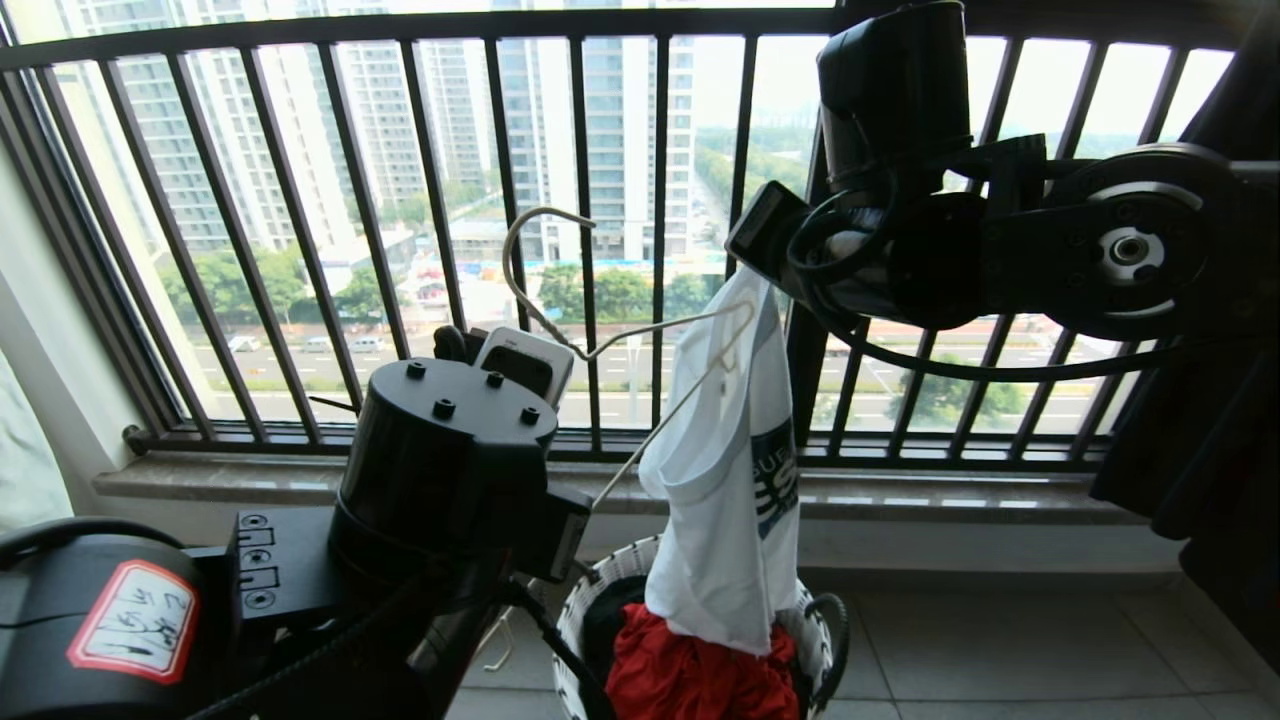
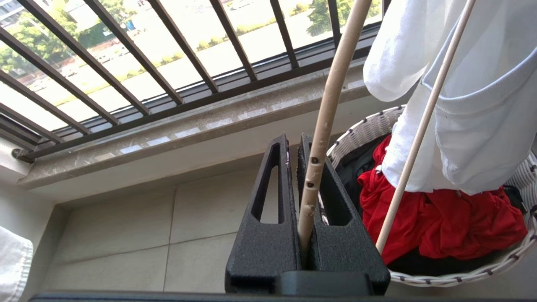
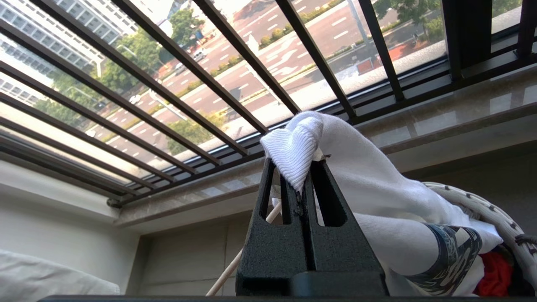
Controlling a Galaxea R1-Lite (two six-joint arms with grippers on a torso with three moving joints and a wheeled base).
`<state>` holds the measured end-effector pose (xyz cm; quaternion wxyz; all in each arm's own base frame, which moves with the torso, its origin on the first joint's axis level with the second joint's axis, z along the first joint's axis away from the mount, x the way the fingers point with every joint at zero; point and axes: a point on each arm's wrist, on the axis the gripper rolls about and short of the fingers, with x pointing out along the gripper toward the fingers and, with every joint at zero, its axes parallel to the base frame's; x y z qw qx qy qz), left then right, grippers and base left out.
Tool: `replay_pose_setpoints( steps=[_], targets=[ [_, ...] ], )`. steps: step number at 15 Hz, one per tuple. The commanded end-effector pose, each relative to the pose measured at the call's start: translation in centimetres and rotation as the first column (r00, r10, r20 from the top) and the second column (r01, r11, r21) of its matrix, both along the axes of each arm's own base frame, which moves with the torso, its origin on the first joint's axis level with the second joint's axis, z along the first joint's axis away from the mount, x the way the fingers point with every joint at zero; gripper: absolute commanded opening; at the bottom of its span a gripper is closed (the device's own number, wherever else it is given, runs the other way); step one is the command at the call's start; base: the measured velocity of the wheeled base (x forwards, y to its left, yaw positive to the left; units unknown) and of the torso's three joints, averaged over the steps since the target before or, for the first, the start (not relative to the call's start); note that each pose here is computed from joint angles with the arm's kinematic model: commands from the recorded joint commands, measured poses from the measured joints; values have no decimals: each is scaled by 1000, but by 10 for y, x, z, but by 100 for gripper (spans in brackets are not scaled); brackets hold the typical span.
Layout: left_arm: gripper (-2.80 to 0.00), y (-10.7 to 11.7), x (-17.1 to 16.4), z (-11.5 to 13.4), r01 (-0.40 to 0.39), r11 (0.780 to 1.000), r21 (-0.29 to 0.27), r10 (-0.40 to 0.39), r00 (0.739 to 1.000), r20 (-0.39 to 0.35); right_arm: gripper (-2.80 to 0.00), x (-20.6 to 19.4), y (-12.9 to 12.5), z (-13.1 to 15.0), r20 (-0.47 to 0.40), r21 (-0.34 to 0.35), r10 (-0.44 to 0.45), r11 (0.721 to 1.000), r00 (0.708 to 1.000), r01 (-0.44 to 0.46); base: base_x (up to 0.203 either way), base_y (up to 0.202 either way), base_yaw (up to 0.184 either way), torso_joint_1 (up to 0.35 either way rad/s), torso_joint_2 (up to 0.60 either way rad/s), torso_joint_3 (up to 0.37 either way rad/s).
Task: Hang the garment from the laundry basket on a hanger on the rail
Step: Hang the clothes on the clothes rack
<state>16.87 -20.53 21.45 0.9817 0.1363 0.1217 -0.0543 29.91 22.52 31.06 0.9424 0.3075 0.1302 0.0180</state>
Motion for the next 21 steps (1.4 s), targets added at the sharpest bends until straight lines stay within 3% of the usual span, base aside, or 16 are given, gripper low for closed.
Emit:
replay_pose_setpoints(
  steps=[1,3,10,16,21],
  targets=[
    [-280,1,8,1,-39,999,-12,39,999,15,-280,0,3,-3,-11,-6,2,1000,1000,-2,0,0,0,0,0,0],
    [-280,1,14,1,-86,996,-11,87,996,30,-280,-1,2,-3,-11,-9,1,1000,1000,-1,0,0,0,0,0,0],
    [-280,-1,17,-4,-94,996,7,94,995,22,-280,0,-2,1,-4,-1,-5,1000,1000,5,0,0,0,0,0,0],
    [-280,0,19,-5,-103,995,9,103,994,19,-280,-28,31,-14,-49,-32,107,994,993,-109,0,0,0,0,0,0],
    [-280,0,21,-6,-108,994,9,108,994,18,-280,-53,39,-13,-90,-48,208,976,974,-213,0,0,0,0,0,0]
  ],
)
